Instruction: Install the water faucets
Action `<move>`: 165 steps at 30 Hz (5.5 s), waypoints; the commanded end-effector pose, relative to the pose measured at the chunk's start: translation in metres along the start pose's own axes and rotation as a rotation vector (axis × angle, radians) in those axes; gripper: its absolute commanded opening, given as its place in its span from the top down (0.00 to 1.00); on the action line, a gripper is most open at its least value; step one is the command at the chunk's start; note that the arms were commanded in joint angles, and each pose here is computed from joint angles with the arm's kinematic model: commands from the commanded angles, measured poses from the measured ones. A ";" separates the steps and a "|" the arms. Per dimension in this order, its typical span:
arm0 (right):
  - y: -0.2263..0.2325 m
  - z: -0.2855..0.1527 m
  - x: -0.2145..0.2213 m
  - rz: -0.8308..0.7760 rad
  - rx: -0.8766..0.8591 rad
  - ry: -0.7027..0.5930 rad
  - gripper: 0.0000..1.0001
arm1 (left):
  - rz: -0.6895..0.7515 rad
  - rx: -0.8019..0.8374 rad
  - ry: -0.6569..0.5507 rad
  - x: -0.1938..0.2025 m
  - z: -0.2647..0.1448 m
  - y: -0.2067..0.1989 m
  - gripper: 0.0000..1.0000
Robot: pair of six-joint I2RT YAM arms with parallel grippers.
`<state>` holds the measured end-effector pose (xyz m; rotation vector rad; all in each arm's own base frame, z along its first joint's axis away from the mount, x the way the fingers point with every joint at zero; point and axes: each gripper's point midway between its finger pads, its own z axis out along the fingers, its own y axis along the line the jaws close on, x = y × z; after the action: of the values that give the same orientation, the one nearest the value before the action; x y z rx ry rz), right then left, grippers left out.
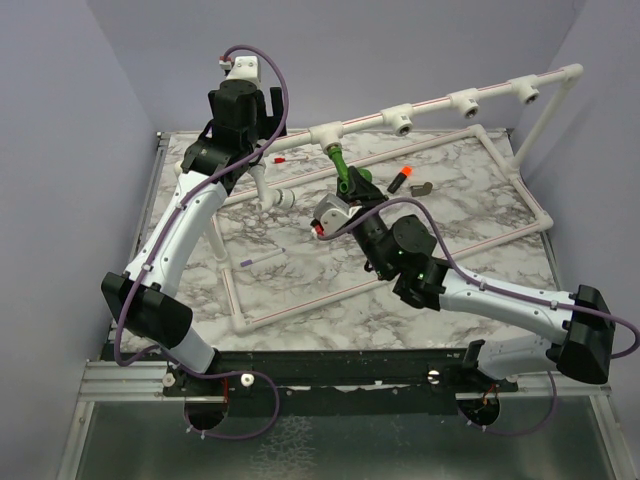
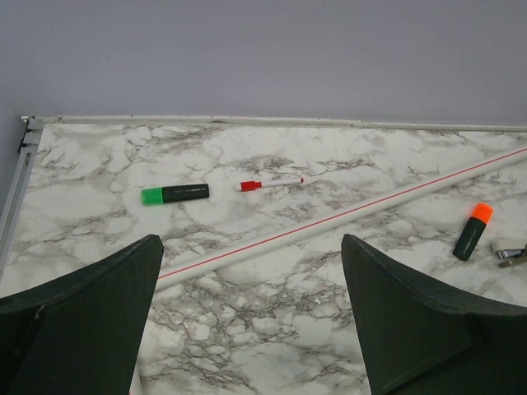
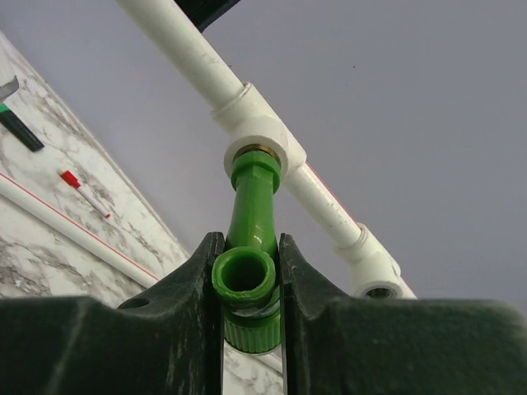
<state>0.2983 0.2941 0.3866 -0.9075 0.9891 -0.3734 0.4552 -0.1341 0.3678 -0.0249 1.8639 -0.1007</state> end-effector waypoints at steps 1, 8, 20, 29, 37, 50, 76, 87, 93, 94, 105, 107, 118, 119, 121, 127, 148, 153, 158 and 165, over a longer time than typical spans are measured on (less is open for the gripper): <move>-0.020 0.003 -0.003 0.264 0.117 0.004 1.00 | 0.013 0.047 0.046 0.009 -0.012 -0.008 0.10; -0.027 0.002 -0.009 0.524 0.167 -0.016 1.00 | 0.015 0.048 0.048 0.009 -0.011 -0.008 0.10; -0.034 -0.003 -0.020 0.996 0.213 -0.051 0.99 | 0.015 0.053 0.054 0.011 -0.009 -0.010 0.10; -0.027 0.001 -0.027 1.267 0.212 -0.040 0.99 | 0.013 0.058 0.059 0.012 -0.008 -0.011 0.10; -0.021 0.008 -0.035 1.185 0.153 -0.041 1.00 | 0.012 0.061 0.057 0.012 -0.009 -0.011 0.10; -0.013 0.001 -0.035 0.668 0.004 -0.079 0.29 | 0.016 0.057 0.059 0.013 -0.009 -0.011 0.10; -0.006 -0.017 -0.027 0.262 -0.069 -0.155 0.23 | 0.019 0.062 0.073 0.016 -0.002 -0.013 0.10; -0.008 0.005 -0.021 0.282 0.036 -0.093 0.48 | 0.020 0.060 0.073 0.016 -0.002 -0.013 0.10; -0.009 0.009 -0.018 0.305 0.053 -0.059 0.94 | 0.021 0.062 0.075 0.017 -0.002 -0.013 0.10; -0.009 0.009 -0.016 0.321 0.060 -0.048 0.99 | 0.020 0.062 0.073 0.016 -0.003 -0.013 0.10; 0.014 0.008 -0.053 0.488 0.138 -0.082 0.99 | 0.009 0.072 0.078 0.017 -0.004 -0.015 0.10; 0.016 0.012 -0.053 0.563 0.164 -0.054 0.99 | 0.009 0.074 0.080 0.017 -0.004 -0.016 0.10; 0.005 0.012 -0.049 1.057 0.278 0.021 1.00 | 0.008 0.089 0.091 0.021 -0.003 -0.020 0.10; 0.007 0.012 -0.049 1.085 0.278 0.028 1.00 | 0.008 0.090 0.091 0.021 -0.004 -0.020 0.09; 0.013 0.014 -0.051 1.109 0.259 0.034 1.00 | 0.006 0.092 0.090 0.021 -0.004 -0.021 0.10; 0.019 0.011 -0.053 1.250 0.238 0.048 1.00 | 0.006 0.094 0.090 0.021 -0.005 -0.022 0.09; -0.048 -0.024 -0.051 1.022 0.207 0.018 0.40 | 0.017 0.075 0.088 0.021 -0.005 -0.018 0.09; -0.057 -0.048 -0.013 0.925 0.277 0.120 0.41 | 0.017 0.075 0.088 0.021 -0.004 -0.018 0.09; -0.047 -0.063 0.033 0.896 0.300 0.251 0.89 | 0.019 0.074 0.088 0.021 -0.004 -0.018 0.09; 0.004 -0.065 0.103 1.082 0.206 0.414 1.00 | 0.021 0.076 0.091 0.022 -0.003 -0.019 0.09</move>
<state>0.2919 0.1963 0.3659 -0.0344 1.4699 0.1631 0.4515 -0.1418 0.3649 -0.0029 1.8857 -0.1410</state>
